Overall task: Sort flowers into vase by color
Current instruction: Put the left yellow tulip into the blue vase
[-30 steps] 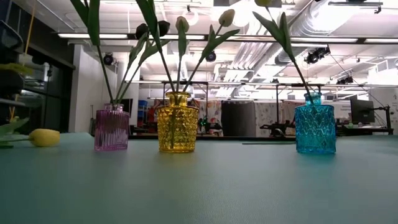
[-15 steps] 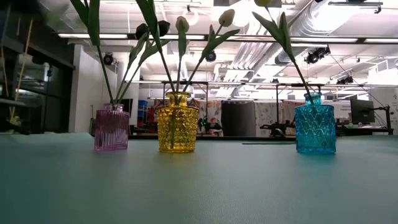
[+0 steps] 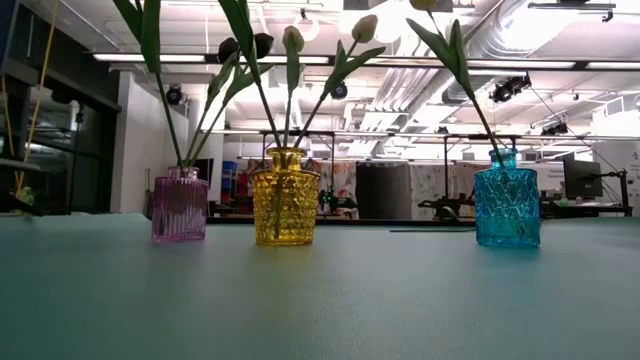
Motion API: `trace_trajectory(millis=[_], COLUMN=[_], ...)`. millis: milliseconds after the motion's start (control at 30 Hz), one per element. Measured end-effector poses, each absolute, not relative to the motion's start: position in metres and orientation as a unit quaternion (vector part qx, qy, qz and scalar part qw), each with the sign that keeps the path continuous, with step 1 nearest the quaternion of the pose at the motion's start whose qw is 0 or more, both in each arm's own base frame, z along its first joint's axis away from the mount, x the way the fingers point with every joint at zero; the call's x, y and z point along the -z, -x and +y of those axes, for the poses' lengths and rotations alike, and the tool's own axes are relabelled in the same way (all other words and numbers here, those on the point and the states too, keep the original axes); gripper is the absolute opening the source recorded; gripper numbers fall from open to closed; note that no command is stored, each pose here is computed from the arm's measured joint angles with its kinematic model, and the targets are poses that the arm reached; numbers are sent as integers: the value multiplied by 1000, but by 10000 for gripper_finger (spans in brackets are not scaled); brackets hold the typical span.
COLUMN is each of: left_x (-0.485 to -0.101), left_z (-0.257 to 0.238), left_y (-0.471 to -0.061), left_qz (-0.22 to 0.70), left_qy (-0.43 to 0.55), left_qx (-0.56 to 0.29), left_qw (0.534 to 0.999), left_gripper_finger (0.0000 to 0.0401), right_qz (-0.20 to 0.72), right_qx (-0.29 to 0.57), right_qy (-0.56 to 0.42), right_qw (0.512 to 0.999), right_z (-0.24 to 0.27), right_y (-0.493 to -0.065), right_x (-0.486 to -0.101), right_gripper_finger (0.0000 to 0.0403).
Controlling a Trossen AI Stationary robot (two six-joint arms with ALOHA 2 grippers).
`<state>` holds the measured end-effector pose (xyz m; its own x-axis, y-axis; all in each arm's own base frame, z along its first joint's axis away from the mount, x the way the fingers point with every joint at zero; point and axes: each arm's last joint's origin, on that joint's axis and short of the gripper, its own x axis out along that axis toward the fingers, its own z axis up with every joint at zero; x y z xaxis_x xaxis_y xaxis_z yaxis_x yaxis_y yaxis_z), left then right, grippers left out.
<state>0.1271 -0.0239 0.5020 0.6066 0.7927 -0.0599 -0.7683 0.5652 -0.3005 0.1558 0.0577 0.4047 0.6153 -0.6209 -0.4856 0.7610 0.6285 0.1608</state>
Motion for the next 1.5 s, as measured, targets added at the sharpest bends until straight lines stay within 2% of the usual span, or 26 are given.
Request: trace_trajectory(millis=[100,233,333,500,667,1000,1500], left_x=[-528,-534,-516,-484,-460,-435,-436], left_z=[-20,-14,-2,17,27,48,52], left_y=[-152,-199,-242,-314,-357,-387,-384], left_qz=[-72,-119,-94,-92,-114,-113,-106], left_qy=[90,25,9,29,26,75,73], left_qx=[-401,-301,-251,-101,-45,24,46], left_qw=[909,946,963,990,992,990,991], left_gripper_finger=[0,0,0,0,0,0,0], right_qz=[165,138,112,41,-39,-59,-29], right_qx=[392,366,327,249,248,255,133], right_qy=[-186,-184,-176,-138,-90,-52,-118], right_qw=[886,902,922,958,964,964,984], right_z=[59,64,70,78,70,33,-5], right_y=[-160,-169,-180,-196,-202,-214,-237], right_x=[-408,-416,-427,-457,-484,-490,-478], right_gripper_finger=[334,334,334,334,334,334,330])
